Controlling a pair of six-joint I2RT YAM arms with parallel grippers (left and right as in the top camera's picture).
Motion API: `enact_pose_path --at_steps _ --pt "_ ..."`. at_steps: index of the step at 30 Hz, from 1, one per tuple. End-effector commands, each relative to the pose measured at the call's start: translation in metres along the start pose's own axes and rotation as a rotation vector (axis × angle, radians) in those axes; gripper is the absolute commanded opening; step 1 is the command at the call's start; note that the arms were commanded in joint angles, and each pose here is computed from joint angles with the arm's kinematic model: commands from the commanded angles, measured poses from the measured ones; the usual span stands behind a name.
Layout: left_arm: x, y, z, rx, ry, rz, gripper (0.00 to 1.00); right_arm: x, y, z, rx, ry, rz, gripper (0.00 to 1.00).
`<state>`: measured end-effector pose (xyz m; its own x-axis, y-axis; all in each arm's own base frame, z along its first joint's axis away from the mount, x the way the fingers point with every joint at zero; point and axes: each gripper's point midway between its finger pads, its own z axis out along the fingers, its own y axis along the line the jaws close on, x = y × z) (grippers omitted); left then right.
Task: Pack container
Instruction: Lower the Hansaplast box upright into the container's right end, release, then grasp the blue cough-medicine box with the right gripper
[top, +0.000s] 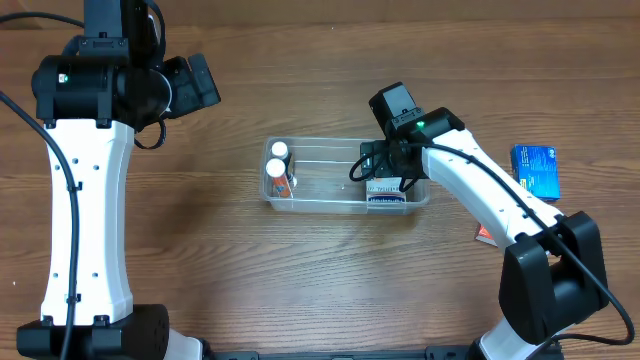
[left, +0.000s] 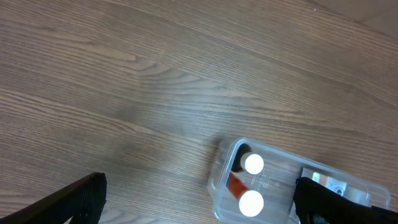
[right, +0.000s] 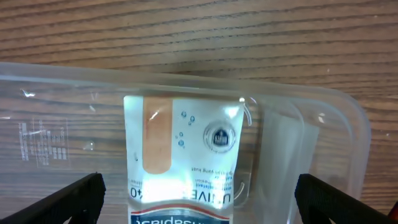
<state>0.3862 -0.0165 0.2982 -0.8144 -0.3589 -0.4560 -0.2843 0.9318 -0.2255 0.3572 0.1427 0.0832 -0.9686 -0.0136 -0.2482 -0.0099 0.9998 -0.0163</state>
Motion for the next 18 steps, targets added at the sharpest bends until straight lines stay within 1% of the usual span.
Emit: enact_pose_path --at_steps 1,3,4,5,7,8,10,11,12,14,17,18 --pt "-0.005 0.0 -0.007 0.005 -0.024 0.004 0.98 -0.002 -0.004 -0.003 0.017 -0.014 0.006 1.0" --pt "-0.005 0.0 -0.007 0.006 -0.024 0.004 0.98 -0.007 -0.003 -0.012 0.009 -0.031 -0.004 1.0" --pt "-0.005 0.0 -0.007 0.006 -0.023 0.004 0.98 -0.012 -0.002 -0.025 0.002 -0.049 -0.013 1.0" --pt "-0.005 0.001 -0.007 0.005 -0.024 0.004 0.97 -0.018 -0.002 -0.041 -0.007 -0.072 -0.015 1.0" --pt "-0.005 0.0 -0.007 0.005 -0.024 0.004 0.97 -0.037 -0.006 -0.093 -0.03 -0.167 0.002 1.0" --pt "-0.005 0.0 -0.007 0.005 -0.024 0.004 0.98 -0.05 -0.022 -0.128 -0.017 -0.247 0.042 1.0" --pt "-0.005 0.0 -0.007 0.006 -0.024 0.004 0.98 -0.063 -0.057 -0.171 0.004 -0.343 0.132 1.0" --pt "-0.005 0.0 -0.007 0.005 -0.024 0.004 0.98 -0.065 -0.083 -0.185 0.02 -0.368 0.198 1.0" --pt "-0.005 0.0 -0.007 0.005 -0.024 0.004 0.97 -0.062 -0.112 -0.192 0.045 -0.371 0.284 1.0" --pt "-0.005 0.001 -0.007 0.005 -0.025 0.005 0.98 -0.044 -0.167 -0.188 0.084 -0.3 0.424 1.0" --pt "-0.006 0.004 -0.007 -0.017 -0.033 0.004 0.98 -0.023 -0.21 -0.164 0.07 -0.195 0.496 1.0" --pt "-0.006 0.004 -0.007 -0.017 -0.033 0.004 0.98 -0.016 -0.234 -0.148 0.094 -0.16 0.525 0.99"
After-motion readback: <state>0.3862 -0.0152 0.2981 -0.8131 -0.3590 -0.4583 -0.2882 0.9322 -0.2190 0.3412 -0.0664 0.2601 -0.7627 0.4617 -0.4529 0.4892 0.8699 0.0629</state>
